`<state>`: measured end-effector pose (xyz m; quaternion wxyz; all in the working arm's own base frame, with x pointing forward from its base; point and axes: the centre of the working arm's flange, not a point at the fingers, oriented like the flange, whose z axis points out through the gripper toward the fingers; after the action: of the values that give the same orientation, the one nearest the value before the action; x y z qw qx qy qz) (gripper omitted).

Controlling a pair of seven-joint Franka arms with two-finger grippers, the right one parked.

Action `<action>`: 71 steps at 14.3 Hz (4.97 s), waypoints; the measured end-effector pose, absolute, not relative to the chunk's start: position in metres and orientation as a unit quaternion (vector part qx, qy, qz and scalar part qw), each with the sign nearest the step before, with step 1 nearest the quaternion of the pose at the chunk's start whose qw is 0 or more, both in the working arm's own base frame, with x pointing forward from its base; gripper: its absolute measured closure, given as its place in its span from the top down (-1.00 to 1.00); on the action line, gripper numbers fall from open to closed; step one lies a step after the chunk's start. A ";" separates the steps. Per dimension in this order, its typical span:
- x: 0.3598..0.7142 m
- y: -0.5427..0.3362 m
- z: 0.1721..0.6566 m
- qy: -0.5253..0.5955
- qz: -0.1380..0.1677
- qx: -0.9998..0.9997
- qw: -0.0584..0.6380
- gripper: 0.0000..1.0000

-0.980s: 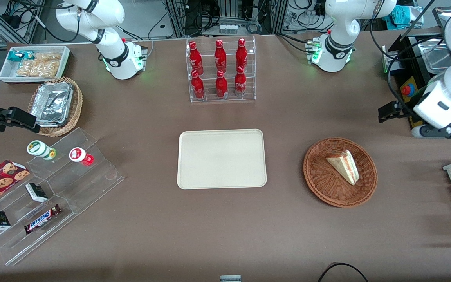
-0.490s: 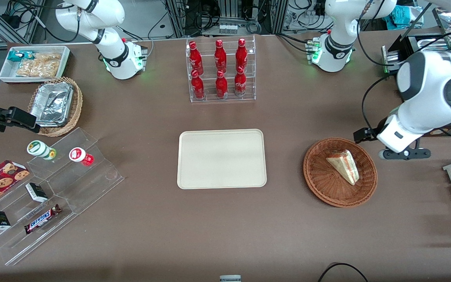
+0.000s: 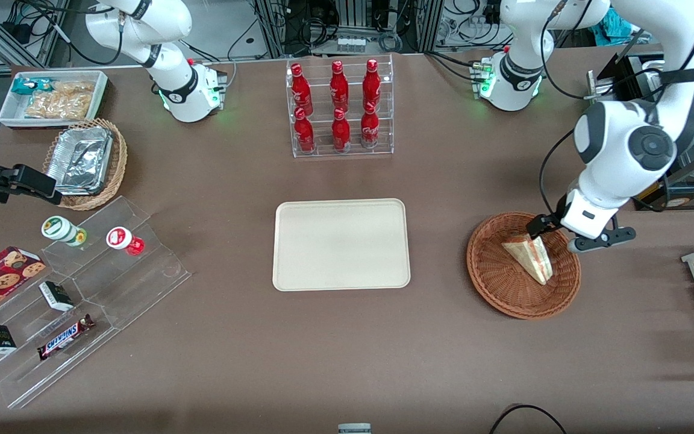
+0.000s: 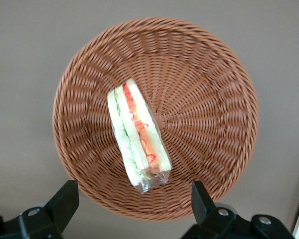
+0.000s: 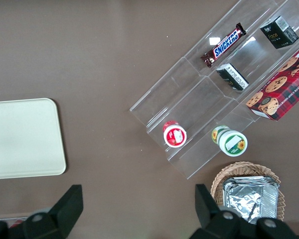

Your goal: Place sandwich from basket to tray

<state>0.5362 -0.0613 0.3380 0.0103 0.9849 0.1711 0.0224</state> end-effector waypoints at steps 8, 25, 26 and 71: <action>0.541 -0.072 0.290 0.386 0.017 0.922 0.017 1.00; 0.577 -0.108 0.344 0.266 -0.057 0.962 -0.020 -0.62; 0.577 -0.122 0.348 0.227 -0.057 0.972 -0.019 -0.62; 0.566 -0.310 0.371 0.101 -0.034 0.993 -0.041 1.00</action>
<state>0.5661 -0.3103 0.3711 -0.0413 0.9934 0.1015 -0.0339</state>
